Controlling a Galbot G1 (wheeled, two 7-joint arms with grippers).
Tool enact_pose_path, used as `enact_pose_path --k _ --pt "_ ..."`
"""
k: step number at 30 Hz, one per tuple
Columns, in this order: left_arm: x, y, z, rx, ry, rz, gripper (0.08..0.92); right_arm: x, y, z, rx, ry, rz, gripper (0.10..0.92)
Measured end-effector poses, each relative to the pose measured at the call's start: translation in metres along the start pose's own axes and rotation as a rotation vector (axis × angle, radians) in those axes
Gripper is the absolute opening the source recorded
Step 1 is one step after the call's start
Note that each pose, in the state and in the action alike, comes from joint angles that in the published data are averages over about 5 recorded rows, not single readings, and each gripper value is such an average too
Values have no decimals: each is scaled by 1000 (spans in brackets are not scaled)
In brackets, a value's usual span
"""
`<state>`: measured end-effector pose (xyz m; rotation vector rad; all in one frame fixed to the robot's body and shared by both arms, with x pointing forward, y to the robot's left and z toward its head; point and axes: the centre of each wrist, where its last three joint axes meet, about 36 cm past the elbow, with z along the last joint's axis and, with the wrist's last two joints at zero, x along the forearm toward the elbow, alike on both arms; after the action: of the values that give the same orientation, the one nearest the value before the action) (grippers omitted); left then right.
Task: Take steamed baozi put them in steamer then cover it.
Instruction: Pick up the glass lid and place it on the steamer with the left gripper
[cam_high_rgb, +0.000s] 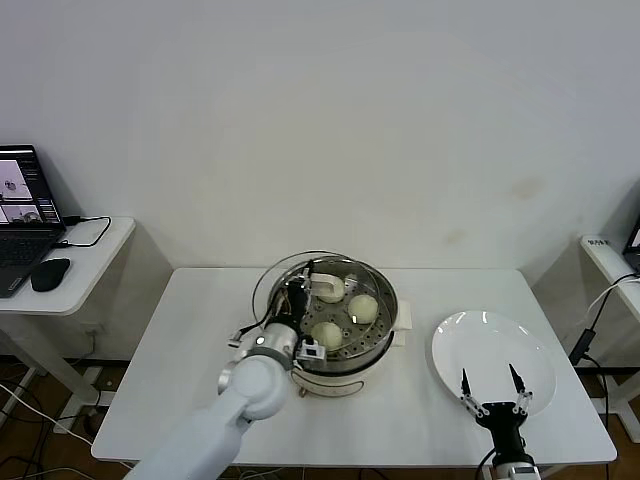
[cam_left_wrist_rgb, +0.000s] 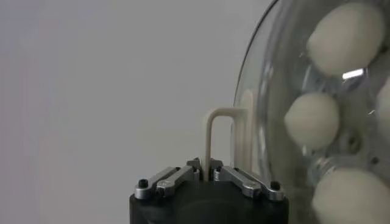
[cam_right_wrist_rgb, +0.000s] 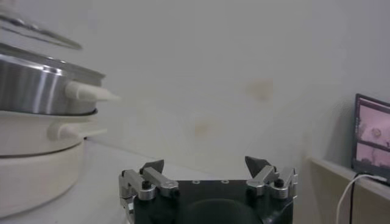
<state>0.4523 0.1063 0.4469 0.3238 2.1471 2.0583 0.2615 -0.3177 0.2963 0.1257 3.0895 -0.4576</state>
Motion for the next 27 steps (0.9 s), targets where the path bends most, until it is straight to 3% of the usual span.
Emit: enact_pose_path --k 27 --pt "-11 -11 -33 -19 -25 36 150 1 6 2 3 2 -23 822"
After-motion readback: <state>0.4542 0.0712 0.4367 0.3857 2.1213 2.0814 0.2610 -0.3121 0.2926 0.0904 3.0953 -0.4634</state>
